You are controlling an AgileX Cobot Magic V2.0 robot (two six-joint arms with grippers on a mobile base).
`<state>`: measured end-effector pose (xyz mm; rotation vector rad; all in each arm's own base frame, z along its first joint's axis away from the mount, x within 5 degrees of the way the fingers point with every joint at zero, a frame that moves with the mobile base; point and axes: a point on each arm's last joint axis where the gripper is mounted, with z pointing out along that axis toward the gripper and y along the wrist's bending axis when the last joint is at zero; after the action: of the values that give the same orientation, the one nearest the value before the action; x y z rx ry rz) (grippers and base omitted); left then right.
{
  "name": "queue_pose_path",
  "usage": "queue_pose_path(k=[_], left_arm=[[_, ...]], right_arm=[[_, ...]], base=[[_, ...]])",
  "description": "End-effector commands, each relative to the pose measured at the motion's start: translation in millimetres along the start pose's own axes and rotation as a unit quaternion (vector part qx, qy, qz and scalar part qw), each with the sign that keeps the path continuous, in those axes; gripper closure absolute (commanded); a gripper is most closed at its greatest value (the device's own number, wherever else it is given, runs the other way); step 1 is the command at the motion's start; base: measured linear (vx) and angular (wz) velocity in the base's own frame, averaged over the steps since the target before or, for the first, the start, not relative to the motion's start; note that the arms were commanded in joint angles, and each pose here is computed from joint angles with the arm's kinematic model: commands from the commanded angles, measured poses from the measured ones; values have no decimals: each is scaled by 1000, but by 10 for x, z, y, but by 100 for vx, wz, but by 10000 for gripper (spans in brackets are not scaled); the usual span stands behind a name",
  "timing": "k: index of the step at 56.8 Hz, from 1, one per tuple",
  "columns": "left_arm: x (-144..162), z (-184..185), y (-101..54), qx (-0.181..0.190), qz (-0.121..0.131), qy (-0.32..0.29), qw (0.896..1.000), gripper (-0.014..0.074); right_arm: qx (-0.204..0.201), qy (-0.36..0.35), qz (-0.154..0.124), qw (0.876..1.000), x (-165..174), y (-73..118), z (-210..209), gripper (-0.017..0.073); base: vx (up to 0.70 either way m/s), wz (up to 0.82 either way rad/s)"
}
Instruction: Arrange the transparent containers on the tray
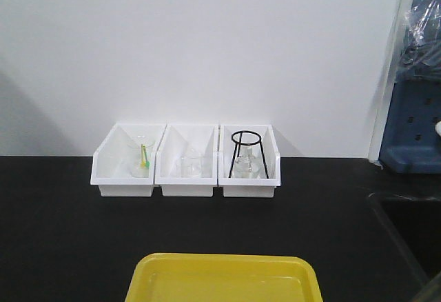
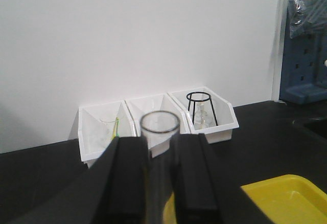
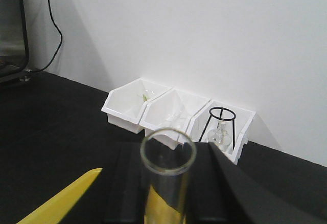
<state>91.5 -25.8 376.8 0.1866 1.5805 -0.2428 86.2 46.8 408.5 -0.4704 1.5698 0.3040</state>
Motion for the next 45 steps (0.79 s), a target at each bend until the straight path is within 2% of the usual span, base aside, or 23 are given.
queue_pose_path(k=[1, 45], left_arm=[[-183, -23, -23, 11, -2, -53, 999, 463], [-184, -23, -23, 11, -2, -54, 998, 462]], right_arm=[[1, -52, -10, 999, -153, -8, -24, 547], [1, -53, -10, 999, -154, -8, -24, 547]], base=[[12, 5], [4, 2]])
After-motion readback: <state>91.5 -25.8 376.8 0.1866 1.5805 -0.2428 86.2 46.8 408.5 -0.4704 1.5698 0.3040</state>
